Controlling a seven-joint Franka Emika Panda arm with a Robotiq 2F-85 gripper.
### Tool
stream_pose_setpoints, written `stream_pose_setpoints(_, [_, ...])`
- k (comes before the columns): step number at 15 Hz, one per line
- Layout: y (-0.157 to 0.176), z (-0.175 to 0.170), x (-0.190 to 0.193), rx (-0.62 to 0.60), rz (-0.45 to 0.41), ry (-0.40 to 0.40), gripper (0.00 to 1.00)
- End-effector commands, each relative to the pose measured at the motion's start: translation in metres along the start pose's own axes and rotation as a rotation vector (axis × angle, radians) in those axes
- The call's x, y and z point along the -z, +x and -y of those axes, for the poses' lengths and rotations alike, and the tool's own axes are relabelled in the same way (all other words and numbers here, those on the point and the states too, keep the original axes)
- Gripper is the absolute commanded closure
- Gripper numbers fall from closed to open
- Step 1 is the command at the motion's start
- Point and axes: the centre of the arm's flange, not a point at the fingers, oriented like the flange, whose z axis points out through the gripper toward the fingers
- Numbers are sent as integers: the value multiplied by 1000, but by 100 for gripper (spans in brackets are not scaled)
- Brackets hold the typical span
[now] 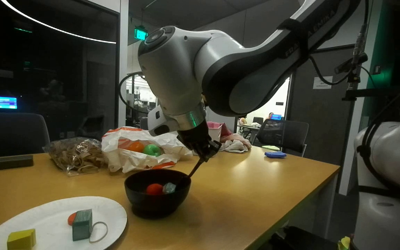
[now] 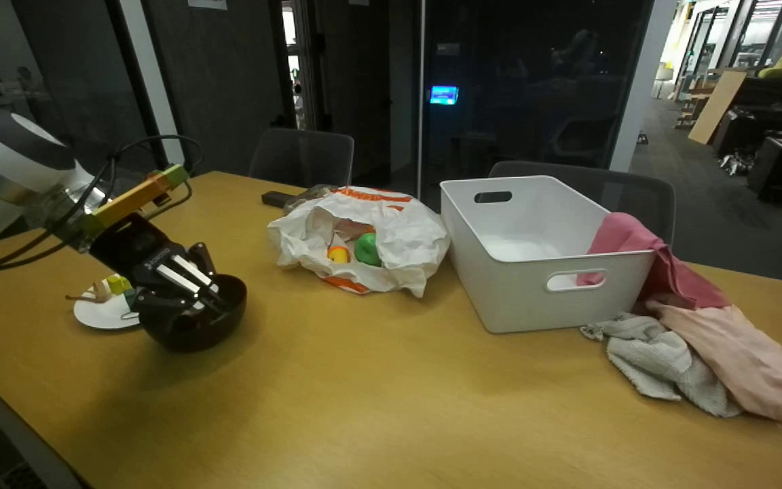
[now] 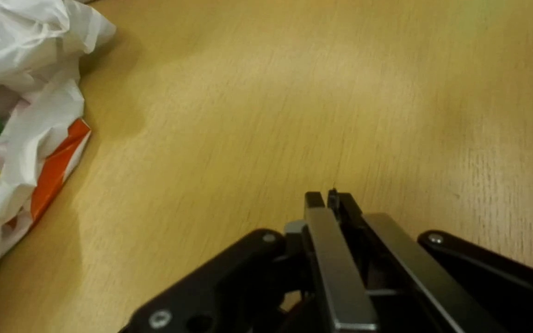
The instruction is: Stir the contents in the black bowl using the black spoon then remove an apple and orange from the plastic bag and put them on the table.
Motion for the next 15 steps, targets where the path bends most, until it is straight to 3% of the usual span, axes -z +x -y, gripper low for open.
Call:
stream_pose_setpoints(1, [7, -4, 11, 5, -86, -19, 89])
stream_pose_setpoints(4, [16, -12, 10, -74, -152, -101, 88])
stream_pose_setpoints(8, [21, -22, 0, -161, -154, -271, 89])
stream_pose_setpoints(15, [-3, -26, -32, -173, 24, -364, 89])
